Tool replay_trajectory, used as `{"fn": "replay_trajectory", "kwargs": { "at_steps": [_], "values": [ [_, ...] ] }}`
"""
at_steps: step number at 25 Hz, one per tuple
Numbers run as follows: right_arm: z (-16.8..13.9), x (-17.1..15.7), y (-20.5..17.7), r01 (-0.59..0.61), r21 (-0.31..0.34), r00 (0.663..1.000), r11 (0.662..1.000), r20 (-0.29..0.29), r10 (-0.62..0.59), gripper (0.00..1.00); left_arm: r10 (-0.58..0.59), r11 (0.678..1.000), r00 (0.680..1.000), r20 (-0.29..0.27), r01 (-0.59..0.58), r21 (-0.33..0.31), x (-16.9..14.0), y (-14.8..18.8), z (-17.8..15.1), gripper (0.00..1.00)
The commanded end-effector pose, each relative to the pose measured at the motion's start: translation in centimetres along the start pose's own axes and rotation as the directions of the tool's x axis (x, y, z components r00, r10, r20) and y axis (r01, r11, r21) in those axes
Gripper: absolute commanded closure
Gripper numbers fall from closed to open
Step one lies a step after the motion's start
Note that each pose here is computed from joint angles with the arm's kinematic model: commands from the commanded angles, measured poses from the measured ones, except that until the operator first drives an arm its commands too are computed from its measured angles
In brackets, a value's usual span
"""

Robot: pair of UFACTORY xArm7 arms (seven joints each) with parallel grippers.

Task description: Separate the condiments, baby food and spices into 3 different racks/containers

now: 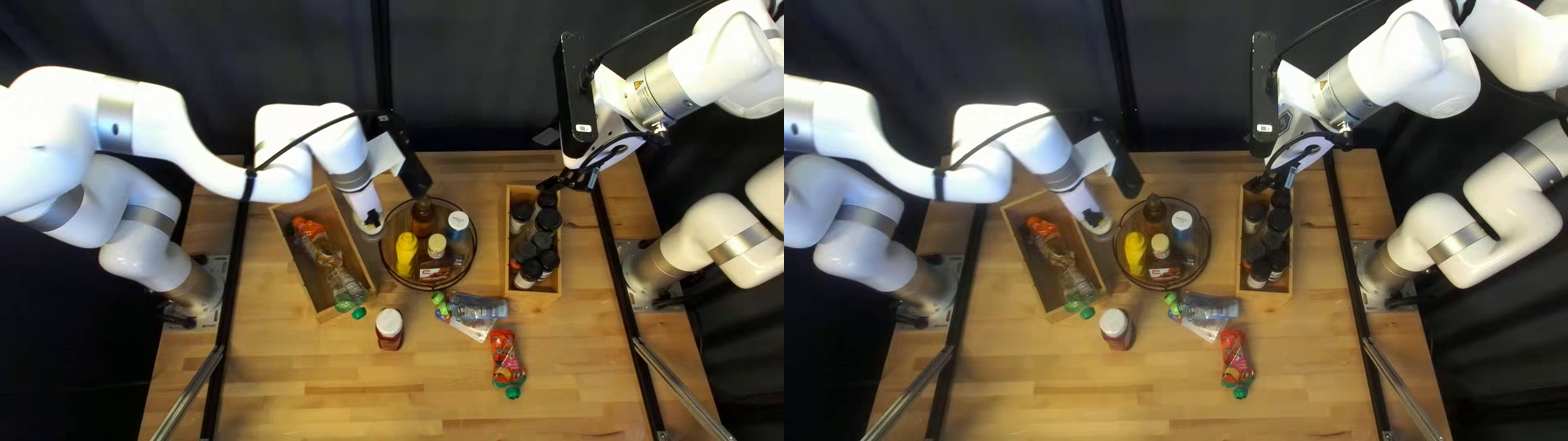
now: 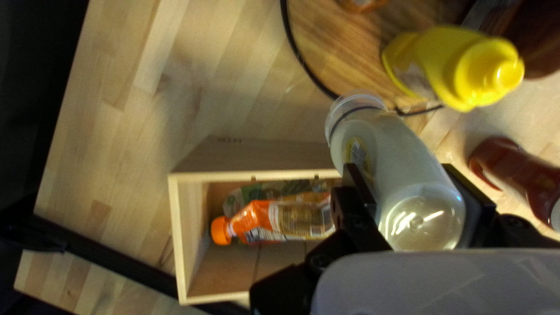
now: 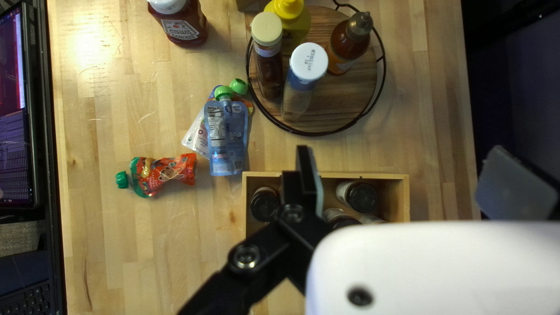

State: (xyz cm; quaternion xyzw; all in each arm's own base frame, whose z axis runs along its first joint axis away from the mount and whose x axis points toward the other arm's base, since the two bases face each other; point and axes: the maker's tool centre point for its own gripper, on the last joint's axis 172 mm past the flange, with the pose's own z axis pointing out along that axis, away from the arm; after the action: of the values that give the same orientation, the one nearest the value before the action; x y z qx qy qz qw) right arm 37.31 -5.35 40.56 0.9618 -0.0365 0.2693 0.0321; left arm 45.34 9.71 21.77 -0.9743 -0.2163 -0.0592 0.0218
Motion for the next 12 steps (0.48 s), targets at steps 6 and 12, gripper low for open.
{"fn": "replay_trajectory", "kwargs": {
  "at_steps": [6, 12],
  "values": [
    [0.0, 0.0, 0.0, 0.000, 0.000, 1.000, 1.000, 0.000, 0.000, 0.00, 0.020, 1.000, 1.000, 0.013, -0.020, -0.022, 1.4, 0.4, 2.1, 1.00],
    [0.0, 0.0, 0.0, 0.000, 0.000, 1.000, 1.000, 0.000, 0.000, 0.00, 0.042, 0.998, 0.999, 0.017, -0.041, -0.037, 1.6, 1.3, 3.2, 0.98]
  ]
}}
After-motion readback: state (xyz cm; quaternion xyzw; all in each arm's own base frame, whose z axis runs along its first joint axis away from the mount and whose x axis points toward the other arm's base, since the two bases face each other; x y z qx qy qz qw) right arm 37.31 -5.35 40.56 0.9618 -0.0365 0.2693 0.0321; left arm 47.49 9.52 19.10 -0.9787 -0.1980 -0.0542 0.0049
